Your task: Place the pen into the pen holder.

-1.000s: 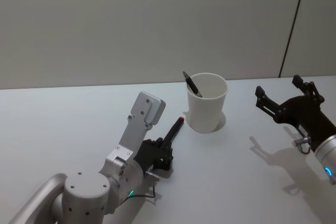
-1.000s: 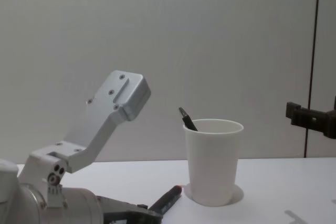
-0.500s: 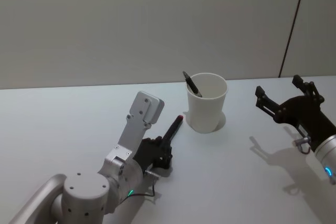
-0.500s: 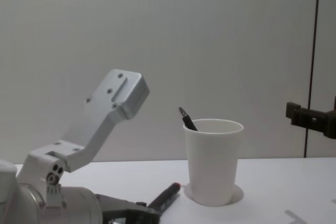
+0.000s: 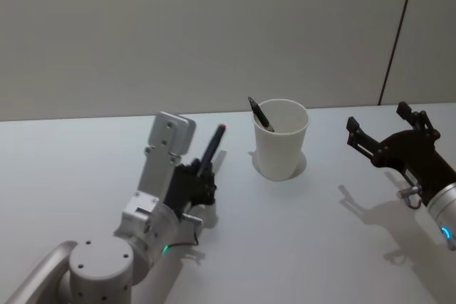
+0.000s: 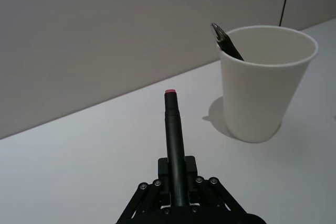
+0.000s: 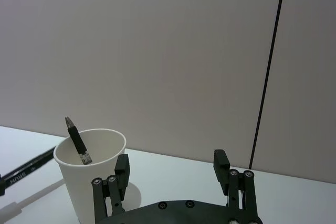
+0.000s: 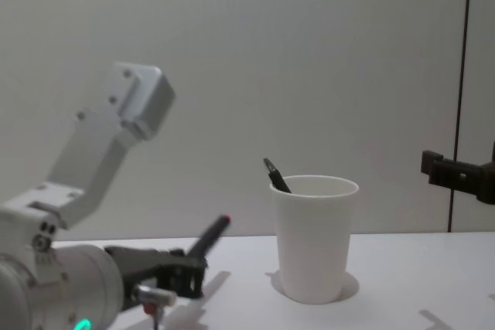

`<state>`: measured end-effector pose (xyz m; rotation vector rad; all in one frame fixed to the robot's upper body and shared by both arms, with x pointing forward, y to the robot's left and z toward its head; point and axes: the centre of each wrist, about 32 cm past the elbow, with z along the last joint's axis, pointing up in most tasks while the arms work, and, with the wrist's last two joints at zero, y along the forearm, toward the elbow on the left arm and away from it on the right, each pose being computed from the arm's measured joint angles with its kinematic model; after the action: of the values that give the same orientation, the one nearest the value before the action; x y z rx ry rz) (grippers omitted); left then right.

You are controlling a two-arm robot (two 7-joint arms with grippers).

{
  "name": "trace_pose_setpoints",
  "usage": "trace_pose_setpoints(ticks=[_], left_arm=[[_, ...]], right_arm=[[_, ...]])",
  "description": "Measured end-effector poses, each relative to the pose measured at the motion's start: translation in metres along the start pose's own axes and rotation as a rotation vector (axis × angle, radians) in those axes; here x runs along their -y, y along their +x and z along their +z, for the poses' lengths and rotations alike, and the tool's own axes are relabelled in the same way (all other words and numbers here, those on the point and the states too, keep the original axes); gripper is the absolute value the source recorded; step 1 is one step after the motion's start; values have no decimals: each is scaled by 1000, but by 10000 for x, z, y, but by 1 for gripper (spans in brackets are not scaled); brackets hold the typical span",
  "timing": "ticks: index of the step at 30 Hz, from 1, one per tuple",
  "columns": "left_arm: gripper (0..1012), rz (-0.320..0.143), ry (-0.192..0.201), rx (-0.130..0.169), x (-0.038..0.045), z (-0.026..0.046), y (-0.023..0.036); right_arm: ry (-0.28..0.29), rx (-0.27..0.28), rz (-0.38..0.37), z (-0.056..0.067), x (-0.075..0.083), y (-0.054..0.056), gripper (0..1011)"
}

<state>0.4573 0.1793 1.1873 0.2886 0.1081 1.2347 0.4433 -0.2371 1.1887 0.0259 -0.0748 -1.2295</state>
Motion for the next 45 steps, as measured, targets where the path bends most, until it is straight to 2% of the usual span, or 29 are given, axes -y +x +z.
trace_pose_setpoints(ticks=[7, 8, 9, 11, 15, 19, 24, 27, 33, 34, 37, 42, 43, 45], left_arm=[[174, 58, -90, -9, -64, 5, 78], [174, 73, -116, -10, -84, 8, 101], [174, 73, -116, -10, -84, 8, 101], [174, 94, -156, -11, -120, 9, 144], [174, 114, -204, -10, -154, 14, 193], [174, 134, -272, -5, -205, 20, 270], [176, 135, -345, 0, -245, 33, 337], [174, 116, -397, 8, -266, 48, 388], [176, 59, -470, 19, -283, 71, 453], [174, 59, -470, 19, -283, 71, 453], [174, 23, -502, 23, -284, 90, 477], [174, -56, -546, 28, -264, 119, 513], [176, -56, -546, 28, -264, 119, 513], [174, -97, -562, 29, -245, 131, 525]], right_arm=[[0, 0, 0, 0, 0, 0, 1001], [0, 0, 0, 0, 0, 0, 1001], [0, 0, 0, 0, 0, 0, 1001], [0, 0, 0, 0, 0, 0, 1001], [0, 0, 0, 0, 0, 0, 1001], [0, 0, 0, 0, 0, 0, 1001], [0, 0, 0, 0, 0, 0, 1002], [0, 0, 0, 0, 0, 0, 1001], [0, 0, 0, 0, 0, 0, 1001], [0, 0, 0, 0, 0, 0, 1001], [0, 0, 0, 0, 0, 0, 1001], [0, 0, 0, 0, 0, 0, 1001], [0, 0, 0, 0, 0, 0, 1001], [0, 0, 0, 0, 0, 0, 1001]])
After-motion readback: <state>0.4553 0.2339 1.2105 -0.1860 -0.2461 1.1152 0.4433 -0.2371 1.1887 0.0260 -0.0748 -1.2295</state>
